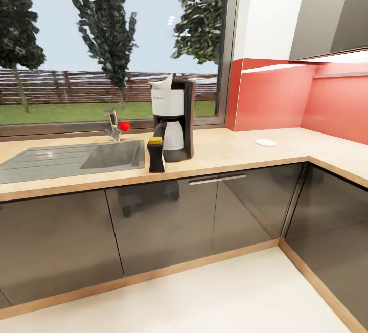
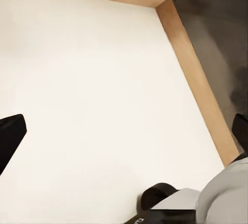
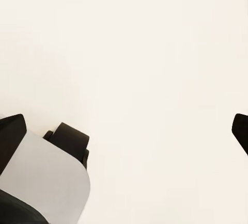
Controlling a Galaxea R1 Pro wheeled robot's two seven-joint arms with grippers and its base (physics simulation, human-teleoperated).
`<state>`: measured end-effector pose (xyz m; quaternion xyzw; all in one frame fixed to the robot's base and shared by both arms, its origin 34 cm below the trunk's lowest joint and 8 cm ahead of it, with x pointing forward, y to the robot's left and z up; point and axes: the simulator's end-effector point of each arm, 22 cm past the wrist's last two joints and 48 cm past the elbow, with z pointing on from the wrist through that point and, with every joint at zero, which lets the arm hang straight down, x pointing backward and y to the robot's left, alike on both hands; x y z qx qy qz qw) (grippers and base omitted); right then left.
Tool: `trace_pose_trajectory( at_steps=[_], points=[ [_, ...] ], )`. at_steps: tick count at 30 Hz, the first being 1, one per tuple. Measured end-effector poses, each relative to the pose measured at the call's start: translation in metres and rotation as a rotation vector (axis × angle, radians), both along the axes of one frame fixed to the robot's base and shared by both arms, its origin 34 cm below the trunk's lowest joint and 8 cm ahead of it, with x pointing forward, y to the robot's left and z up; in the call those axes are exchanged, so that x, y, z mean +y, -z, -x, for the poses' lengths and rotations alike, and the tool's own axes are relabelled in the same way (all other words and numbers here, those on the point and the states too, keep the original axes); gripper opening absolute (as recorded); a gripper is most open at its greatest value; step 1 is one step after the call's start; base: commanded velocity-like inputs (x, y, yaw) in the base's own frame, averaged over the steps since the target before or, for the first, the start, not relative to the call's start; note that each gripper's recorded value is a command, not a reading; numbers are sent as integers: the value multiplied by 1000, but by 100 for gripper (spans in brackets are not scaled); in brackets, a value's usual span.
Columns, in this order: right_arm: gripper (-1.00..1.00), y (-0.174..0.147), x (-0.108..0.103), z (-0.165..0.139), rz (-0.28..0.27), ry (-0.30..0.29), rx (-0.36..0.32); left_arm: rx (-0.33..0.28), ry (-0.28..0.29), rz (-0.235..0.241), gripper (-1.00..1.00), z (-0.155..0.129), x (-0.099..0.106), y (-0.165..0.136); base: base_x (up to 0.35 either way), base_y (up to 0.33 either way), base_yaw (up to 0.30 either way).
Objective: Set up a coffee station on the kitchen countertop: keep the coffee maker on the countertop, move the bottle of coffee from the kitchen shelf to the counter next to the coffee maker, place a paper coffee filter on top of the coffee maker, put the saucer next to the coffee maker with the coffee cup on the saucer, and place the electric kettle next to the coffee maker.
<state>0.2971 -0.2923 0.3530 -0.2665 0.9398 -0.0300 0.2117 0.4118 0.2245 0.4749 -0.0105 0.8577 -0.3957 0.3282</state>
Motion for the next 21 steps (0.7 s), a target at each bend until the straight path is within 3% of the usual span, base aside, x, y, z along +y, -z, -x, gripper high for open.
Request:
trace_pose_trajectory(
  at_steps=[9, 21],
  points=[
    [100, -2, -12, -6, -7, 87, -13, 12, -57, 0, 100, 2, 11, 3, 0, 0, 0],
    [100, -3, -12, -10, -10, 99, -18, 8, -82, 4, 100, -2, 14, 2, 0, 0, 0]
  ],
)
